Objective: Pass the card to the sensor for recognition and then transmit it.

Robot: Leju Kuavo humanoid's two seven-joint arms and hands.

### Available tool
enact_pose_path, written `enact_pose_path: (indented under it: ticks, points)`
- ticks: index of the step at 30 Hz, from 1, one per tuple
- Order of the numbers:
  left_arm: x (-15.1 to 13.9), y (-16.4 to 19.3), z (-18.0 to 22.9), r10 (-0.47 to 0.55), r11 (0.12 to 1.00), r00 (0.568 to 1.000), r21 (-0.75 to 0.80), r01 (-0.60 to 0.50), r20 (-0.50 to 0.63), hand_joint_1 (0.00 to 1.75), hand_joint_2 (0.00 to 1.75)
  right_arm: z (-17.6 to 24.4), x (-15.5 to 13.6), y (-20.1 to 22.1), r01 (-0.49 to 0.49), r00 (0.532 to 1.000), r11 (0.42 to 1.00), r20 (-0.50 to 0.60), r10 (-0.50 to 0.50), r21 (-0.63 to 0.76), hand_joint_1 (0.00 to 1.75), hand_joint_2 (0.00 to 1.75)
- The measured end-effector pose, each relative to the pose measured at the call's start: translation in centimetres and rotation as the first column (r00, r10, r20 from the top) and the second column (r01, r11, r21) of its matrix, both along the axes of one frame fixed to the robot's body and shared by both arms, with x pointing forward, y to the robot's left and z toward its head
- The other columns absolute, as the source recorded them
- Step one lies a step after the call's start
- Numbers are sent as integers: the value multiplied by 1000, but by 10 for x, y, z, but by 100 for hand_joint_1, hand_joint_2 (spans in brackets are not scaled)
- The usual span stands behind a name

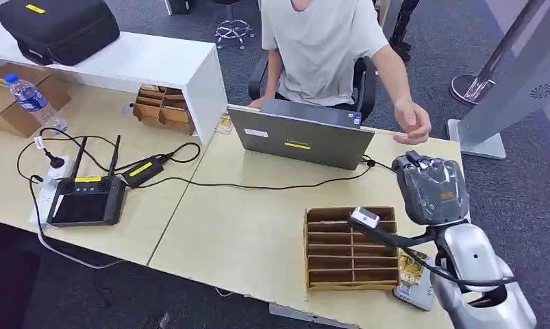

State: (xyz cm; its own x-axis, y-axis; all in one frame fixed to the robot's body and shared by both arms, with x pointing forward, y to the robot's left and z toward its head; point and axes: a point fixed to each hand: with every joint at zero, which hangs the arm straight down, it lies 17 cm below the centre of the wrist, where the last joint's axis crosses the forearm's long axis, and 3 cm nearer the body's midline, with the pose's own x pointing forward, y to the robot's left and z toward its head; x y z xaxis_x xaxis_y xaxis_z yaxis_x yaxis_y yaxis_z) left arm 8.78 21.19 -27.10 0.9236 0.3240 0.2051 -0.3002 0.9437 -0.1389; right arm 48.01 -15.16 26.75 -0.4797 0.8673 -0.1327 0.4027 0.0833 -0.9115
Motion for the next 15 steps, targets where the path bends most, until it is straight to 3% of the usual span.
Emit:
enact_pose_path:
  ticks: [15]
  points:
    - [-2, -2, 0, -17, 1000, 1000, -5, 17, -8, 0, 175, -2, -8, 2, -3, 1000, 1000, 13, 2, 11, 175, 175]
